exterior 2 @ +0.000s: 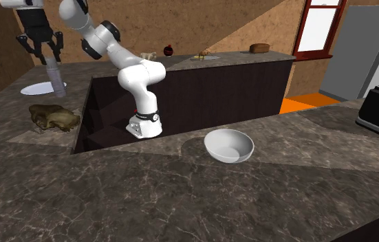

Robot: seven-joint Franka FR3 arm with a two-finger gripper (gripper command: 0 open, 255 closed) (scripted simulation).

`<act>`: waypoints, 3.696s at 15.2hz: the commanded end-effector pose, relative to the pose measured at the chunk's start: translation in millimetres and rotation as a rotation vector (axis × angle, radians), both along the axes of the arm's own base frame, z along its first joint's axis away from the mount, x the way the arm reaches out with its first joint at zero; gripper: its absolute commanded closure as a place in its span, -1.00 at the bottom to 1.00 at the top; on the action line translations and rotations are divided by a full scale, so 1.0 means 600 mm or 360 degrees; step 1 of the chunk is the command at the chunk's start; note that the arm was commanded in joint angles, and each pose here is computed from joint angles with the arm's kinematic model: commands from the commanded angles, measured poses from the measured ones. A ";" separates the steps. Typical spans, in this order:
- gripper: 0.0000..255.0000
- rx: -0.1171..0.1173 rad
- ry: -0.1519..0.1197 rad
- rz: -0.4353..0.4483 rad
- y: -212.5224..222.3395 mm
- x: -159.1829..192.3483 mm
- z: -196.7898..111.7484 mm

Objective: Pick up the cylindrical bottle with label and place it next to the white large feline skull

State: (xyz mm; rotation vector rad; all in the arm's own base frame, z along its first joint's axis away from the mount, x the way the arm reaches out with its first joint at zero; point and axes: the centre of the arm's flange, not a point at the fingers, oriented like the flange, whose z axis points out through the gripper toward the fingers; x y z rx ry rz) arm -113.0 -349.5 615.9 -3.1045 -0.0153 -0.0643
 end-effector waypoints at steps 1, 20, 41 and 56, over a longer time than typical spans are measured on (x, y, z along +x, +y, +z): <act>1.00 0.0000 0.0002 0.0001 -0.022 -0.037 0.001; 1.00 0.0000 0.0002 0.0001 -0.275 -0.370 0.002; 1.00 0.0000 0.0002 0.0001 -0.328 -0.441 -0.148; 1.00 0.0000 0.0002 0.0001 -0.328 -0.441 -0.280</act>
